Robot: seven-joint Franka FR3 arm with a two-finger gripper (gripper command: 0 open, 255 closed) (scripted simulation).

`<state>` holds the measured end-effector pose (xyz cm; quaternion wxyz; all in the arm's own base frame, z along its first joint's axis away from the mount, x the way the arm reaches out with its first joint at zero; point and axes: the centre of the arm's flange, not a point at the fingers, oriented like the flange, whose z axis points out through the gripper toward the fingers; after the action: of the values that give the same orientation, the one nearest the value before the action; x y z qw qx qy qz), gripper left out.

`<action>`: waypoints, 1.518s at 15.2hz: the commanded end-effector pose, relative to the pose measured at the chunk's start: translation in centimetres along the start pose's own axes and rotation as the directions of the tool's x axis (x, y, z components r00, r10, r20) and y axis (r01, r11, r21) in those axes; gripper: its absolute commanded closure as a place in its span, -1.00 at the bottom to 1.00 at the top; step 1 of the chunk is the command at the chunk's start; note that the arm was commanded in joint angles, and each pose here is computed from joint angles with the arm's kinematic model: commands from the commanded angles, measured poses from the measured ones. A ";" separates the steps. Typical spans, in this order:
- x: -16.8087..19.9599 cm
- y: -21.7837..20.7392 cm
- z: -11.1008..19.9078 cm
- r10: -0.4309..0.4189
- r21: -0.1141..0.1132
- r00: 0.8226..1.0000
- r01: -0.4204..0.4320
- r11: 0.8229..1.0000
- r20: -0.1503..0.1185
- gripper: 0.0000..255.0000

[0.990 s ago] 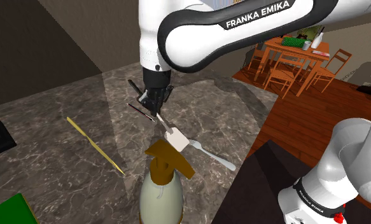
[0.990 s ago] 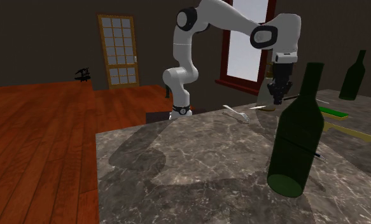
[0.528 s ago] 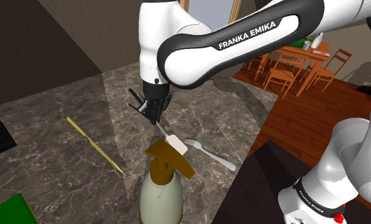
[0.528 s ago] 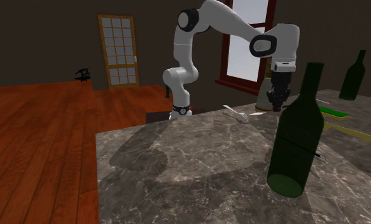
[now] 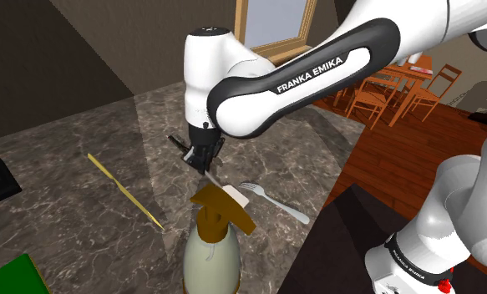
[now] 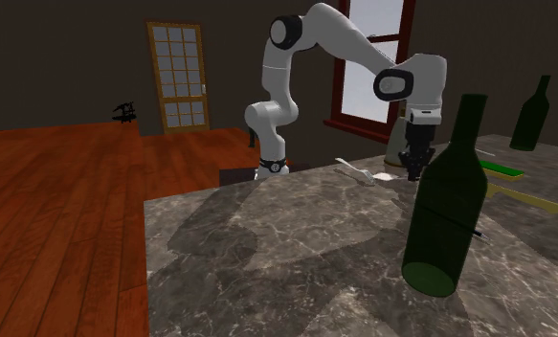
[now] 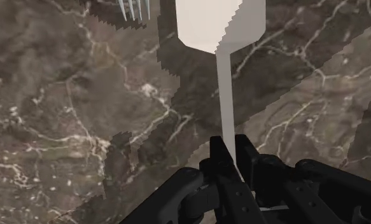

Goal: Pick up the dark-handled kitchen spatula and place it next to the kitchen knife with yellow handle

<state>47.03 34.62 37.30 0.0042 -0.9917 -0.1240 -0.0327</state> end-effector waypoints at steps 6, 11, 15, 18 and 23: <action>-0.1 0.0 2.2 0.000 0.000 1.000 0.000 1.000 0.000 1.00; -0.1 0.0 2.2 0.000 0.000 1.000 0.000 1.000 0.000 -1.00; -0.1 0.0 2.2 0.000 0.000 1.000 0.000 1.000 0.000 -1.00; -0.1 0.0 -0.4 0.000 0.000 1.000 0.000 1.000 0.000 -1.00; -0.1 0.0 -2.8 0.000 0.000 1.000 0.000 1.000 0.000 -1.00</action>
<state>46.76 34.46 39.88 0.0045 -0.9917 -0.1240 -0.0332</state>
